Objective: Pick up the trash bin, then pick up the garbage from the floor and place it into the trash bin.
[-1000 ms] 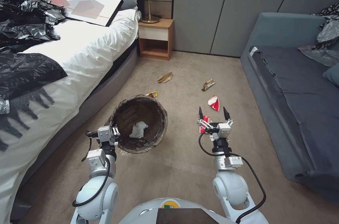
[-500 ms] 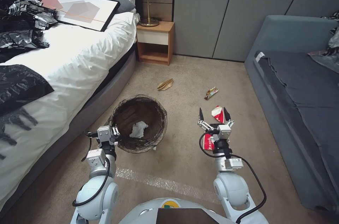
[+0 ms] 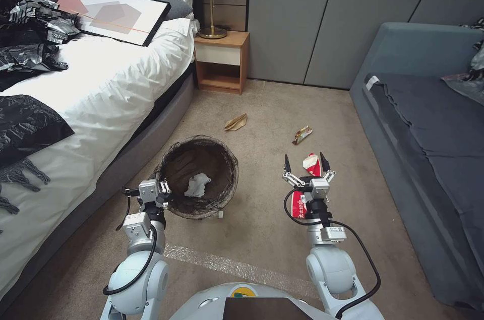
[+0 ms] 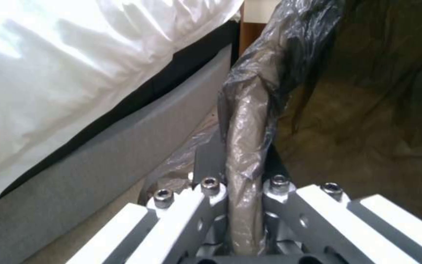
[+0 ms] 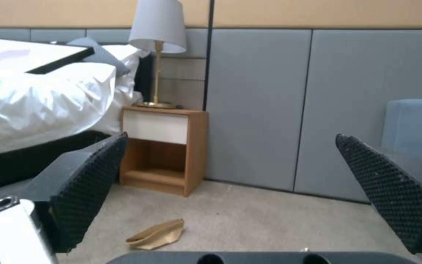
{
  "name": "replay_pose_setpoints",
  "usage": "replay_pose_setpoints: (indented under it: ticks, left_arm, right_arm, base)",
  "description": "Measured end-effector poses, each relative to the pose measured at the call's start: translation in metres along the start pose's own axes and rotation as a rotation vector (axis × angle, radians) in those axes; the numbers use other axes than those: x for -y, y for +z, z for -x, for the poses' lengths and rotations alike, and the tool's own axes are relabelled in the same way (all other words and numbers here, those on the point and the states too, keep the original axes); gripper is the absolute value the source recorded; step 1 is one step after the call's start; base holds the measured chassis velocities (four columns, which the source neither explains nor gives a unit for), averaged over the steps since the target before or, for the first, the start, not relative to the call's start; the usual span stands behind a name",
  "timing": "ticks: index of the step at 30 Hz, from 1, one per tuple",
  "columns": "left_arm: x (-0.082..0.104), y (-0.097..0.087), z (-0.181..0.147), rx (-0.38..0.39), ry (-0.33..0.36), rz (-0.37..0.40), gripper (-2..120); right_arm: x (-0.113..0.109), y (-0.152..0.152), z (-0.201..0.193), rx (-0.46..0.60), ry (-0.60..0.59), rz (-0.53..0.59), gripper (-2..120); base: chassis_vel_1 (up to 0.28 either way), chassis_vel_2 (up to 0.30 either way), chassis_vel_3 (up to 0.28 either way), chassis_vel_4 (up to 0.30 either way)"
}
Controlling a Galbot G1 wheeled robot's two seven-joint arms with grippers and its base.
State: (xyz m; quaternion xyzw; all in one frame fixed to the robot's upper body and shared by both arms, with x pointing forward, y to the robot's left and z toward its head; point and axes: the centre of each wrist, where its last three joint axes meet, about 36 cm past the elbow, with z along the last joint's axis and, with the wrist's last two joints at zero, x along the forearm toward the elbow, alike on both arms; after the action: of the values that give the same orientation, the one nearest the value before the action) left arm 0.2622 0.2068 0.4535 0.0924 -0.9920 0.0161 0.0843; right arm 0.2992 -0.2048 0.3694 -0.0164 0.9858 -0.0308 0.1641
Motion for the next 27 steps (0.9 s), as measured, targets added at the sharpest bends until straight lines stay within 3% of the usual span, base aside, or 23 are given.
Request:
replay_pose_setpoints:
  ticks: [27]
  left_arm:
    - [-0.0002,-0.0005,0.0004,0.002,0.0,0.0,0]
  right_arm:
    - [0.0027,-0.008,0.0006,-0.044,-0.004,-0.027,100]
  base:
    - [0.0,0.0,0.0,0.0]
